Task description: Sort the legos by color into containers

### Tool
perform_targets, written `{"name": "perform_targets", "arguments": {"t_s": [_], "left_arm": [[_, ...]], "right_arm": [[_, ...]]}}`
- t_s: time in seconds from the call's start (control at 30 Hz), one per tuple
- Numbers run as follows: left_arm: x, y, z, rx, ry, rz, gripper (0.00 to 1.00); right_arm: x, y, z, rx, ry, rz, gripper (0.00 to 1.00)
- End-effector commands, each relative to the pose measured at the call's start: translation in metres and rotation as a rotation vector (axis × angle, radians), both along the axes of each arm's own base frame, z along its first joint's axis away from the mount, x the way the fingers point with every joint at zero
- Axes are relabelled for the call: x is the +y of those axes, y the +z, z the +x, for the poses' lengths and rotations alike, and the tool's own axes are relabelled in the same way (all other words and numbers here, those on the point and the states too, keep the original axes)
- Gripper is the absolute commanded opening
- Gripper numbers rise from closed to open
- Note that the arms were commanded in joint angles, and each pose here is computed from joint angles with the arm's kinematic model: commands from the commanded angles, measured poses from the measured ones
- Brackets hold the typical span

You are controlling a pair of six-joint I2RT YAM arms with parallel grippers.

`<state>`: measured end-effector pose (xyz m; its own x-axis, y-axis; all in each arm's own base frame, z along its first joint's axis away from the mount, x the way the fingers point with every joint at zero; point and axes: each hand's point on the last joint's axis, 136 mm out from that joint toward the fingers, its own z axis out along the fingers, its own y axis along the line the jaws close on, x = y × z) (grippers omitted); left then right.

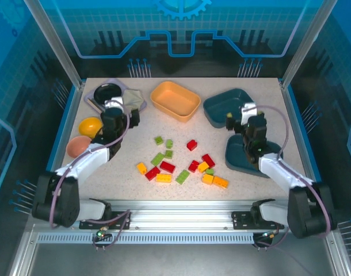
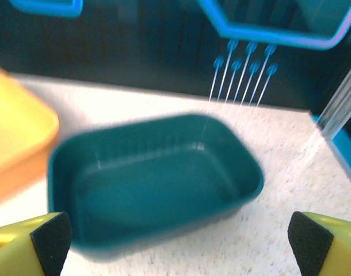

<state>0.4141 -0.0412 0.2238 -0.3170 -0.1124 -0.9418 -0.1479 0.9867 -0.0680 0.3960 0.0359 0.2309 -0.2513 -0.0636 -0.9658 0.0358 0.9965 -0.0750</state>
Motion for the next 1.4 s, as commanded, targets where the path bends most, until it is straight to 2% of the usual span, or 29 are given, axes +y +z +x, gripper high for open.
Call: {"name": "perform_targets", "arguments": {"t_s": [0.0, 0.03, 0.07, 0.1, 0.13, 0.17, 0.2, 0.23, 0.33, 0.43, 0.57, 0.67, 0.9, 1.13, 1.23, 1.37], "left_arm": [[-0.007, 0.058, -0.017, -0.014, 0.119, -0.131, 0.99], [-0.003, 0.061, -0.022, 0.059, 0.207, -0.29, 0.99], [0.001, 0.057, -0.031, 0.158, 0.287, -0.398, 0.99], [0.006, 0.048, -0.043, 0.25, 0.404, -0.506, 0.99], [-0.004, 0.043, -0.035, 0.31, 0.352, -0.58, 0.99], [-0.02, 0.043, -0.023, 0.345, 0.255, -0.662, 0.99], [-0.035, 0.038, -0.016, 0.401, 0.212, -0.725, 0.99], [-0.043, 0.035, -0.016, 0.445, 0.216, -0.744, 0.99], [-0.081, 0.018, -0.011, 0.58, 0.135, -0.786, 0.96], [-0.11, -0.014, -0.013, 0.736, 0.133, -0.819, 0.94], [-0.14, -0.046, -0.007, 0.843, 0.134, -0.827, 0.92], [-0.161, -0.067, 0.003, 0.901, 0.132, -0.84, 0.87], [-0.189, -0.108, 0.034, 0.95, 0.173, -0.842, 0.85], [-0.197, -0.138, 0.064, 0.978, 0.196, -0.797, 0.72], [-0.195, -0.145, 0.071, 0.984, 0.208, -0.772, 0.66], [-0.188, -0.154, 0.073, 0.992, 0.231, -0.75, 0.62]], "right_arm": [[-0.029, 0.088, -0.01, -0.016, -0.227, 0.295, 1.0], [-0.039, 0.085, -0.017, 0.093, -0.311, 0.443, 1.0], [-0.049, 0.077, -0.028, 0.191, -0.423, 0.559, 1.0], [-0.061, 0.059, -0.04, 0.295, -0.58, 0.625, 1.0], [-0.056, 0.049, -0.037, 0.394, -0.54, 0.655, 0.99], [-0.049, 0.045, -0.029, 0.445, -0.473, 0.68, 0.93], [-0.045, 0.041, -0.029, 0.487, -0.464, 0.693, 0.88], [-0.043, 0.039, -0.033, 0.51, -0.483, 0.685, 0.87], [-0.029, 0.033, -0.037, 0.553, -0.453, 0.71, 0.84], [-0.016, 0.006, -0.052, 0.68, -0.494, 0.793, 0.84], [0.012, -0.031, -0.066, 0.81, -0.501, 0.938, 0.83], [0.022, -0.036, -0.06, 0.802, -0.476, 0.941, 0.8], [0.018, -0.056, -0.028, 0.844, -0.46, 0.901, 0.72], [0.011, -0.086, 0.005, 0.92, -0.466, 0.886, 0.65], [0.006, -0.106, 0.015, 0.98, -0.495, 0.857, 0.62], [0.007, -0.123, 0.028, 1.026, -0.502, 0.85, 0.58]]}}
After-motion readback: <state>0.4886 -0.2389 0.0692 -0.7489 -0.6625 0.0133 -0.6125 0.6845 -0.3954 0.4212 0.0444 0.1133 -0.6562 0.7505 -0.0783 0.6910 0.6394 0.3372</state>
